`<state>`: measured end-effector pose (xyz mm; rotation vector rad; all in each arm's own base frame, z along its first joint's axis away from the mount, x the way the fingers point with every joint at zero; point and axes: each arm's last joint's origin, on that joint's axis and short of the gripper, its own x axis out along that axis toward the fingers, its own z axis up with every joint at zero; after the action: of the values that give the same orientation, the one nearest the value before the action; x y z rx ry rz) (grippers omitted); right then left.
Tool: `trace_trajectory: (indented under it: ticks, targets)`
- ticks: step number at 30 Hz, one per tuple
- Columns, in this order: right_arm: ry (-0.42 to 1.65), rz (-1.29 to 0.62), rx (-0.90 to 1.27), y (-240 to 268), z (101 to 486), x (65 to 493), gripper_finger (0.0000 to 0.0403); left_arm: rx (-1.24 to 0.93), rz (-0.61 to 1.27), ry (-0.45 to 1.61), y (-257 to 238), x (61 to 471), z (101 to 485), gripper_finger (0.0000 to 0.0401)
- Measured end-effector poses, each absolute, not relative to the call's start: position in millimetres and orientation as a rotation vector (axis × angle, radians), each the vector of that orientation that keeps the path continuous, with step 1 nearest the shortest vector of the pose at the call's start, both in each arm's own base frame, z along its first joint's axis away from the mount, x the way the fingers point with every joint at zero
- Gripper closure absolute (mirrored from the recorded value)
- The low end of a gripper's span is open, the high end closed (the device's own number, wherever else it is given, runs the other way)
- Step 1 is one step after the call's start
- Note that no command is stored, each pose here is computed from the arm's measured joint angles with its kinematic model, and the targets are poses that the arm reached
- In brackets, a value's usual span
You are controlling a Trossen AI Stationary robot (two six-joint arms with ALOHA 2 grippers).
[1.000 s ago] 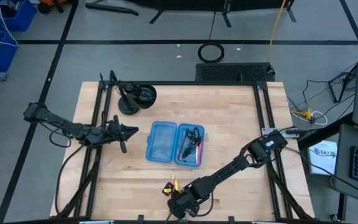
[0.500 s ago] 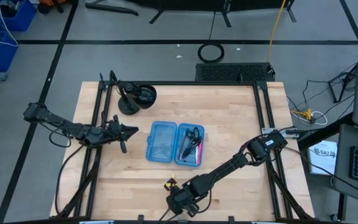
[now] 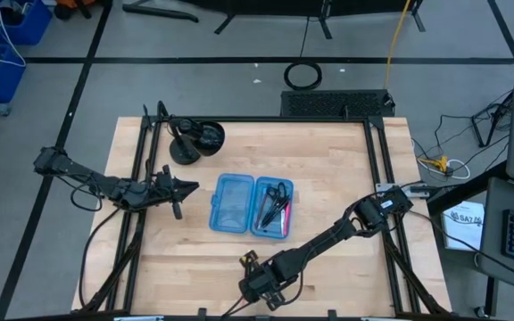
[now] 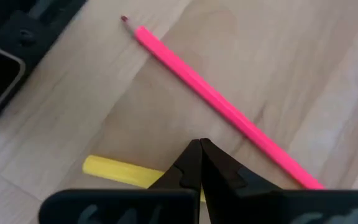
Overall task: Pick & place school supplies into a supply box
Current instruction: Put the yellow pen into the blue box
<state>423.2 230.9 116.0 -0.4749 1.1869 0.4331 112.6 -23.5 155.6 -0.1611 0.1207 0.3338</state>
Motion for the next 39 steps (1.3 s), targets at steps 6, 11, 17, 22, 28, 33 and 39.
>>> trace_trajectory:
  ticks: [6,11,17,22,28,33,39]
  targets:
    - [1.132,0.420,-0.504,236.5,121.4,423.6,0.0403,-0.175,0.335,0.119,-23.5,112.6,155.5,0.0364]
    - [1.092,0.397,-0.536,236.9,127.7,425.1,0.0403,-0.171,0.334,0.120,-23.5,112.6,155.5,0.0364]
    - [1.015,0.403,-0.528,238.9,138.1,428.9,0.0403,-0.172,0.332,0.121,-23.6,112.6,155.5,0.0364]
    - [0.981,0.339,-0.495,240.6,143.5,430.4,0.0403,-0.174,0.332,0.119,-23.6,112.6,155.6,0.0364]
    - [1.002,0.331,-0.486,238.0,143.1,429.9,0.0403,-0.173,0.332,0.120,-23.6,112.6,155.5,0.0364]
    - [1.070,0.307,-0.479,231.7,140.3,426.8,0.0403,-0.173,0.332,0.120,-23.6,112.6,155.5,0.0364]
    - [1.126,0.265,-0.445,218.4,124.2,420.1,0.0403,-0.173,0.332,0.120,-23.6,112.6,155.5,0.0364]
